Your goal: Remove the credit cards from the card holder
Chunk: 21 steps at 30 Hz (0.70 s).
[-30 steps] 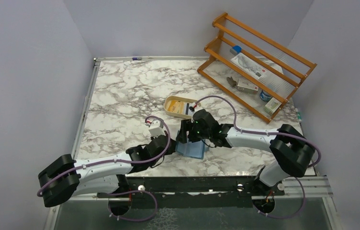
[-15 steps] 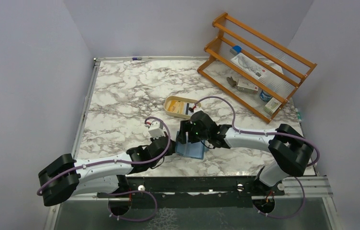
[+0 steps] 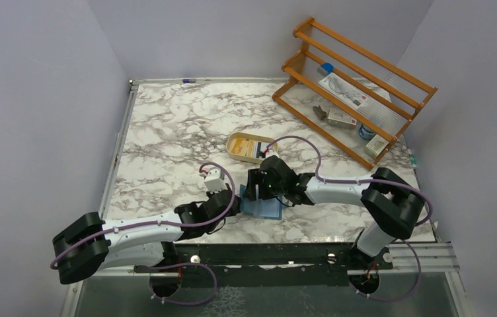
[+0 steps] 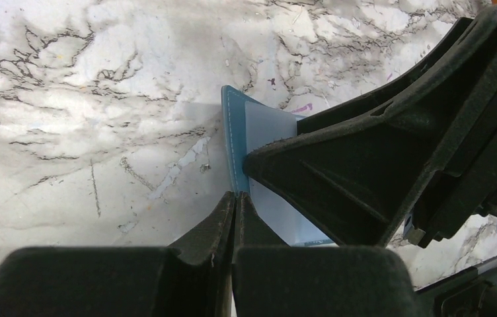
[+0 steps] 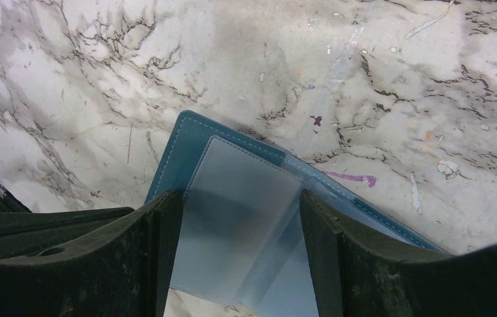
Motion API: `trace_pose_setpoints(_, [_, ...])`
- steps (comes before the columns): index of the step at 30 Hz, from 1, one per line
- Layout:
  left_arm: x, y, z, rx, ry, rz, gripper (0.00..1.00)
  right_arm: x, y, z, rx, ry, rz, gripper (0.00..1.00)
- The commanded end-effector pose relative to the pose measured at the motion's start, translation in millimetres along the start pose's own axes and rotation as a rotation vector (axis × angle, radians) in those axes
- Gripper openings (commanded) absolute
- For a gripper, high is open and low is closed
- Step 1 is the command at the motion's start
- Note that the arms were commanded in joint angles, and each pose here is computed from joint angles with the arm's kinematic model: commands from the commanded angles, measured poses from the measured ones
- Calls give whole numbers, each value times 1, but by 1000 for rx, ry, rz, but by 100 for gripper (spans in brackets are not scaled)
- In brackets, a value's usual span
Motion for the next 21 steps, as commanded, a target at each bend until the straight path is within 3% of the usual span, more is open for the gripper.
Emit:
trace_pose_setpoints(1, [-2,2,5,-43,26,-6,0,-2,-7,-7,3,22,-38,71])
trace_pose_setpoints(21, [3,3,2,-47,17,15,0,-21,-10,-23,20,141,-223,70])
Point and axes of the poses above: each gripper's point midway between its finger pads, its own y axis back along the fingers, its own x axis along the line the jaws close on, z = x × y, the point moved 10 cm from there along y, back along the fingers, and after that the axes turned 14 degrees about -y, right-handed, at the moved point
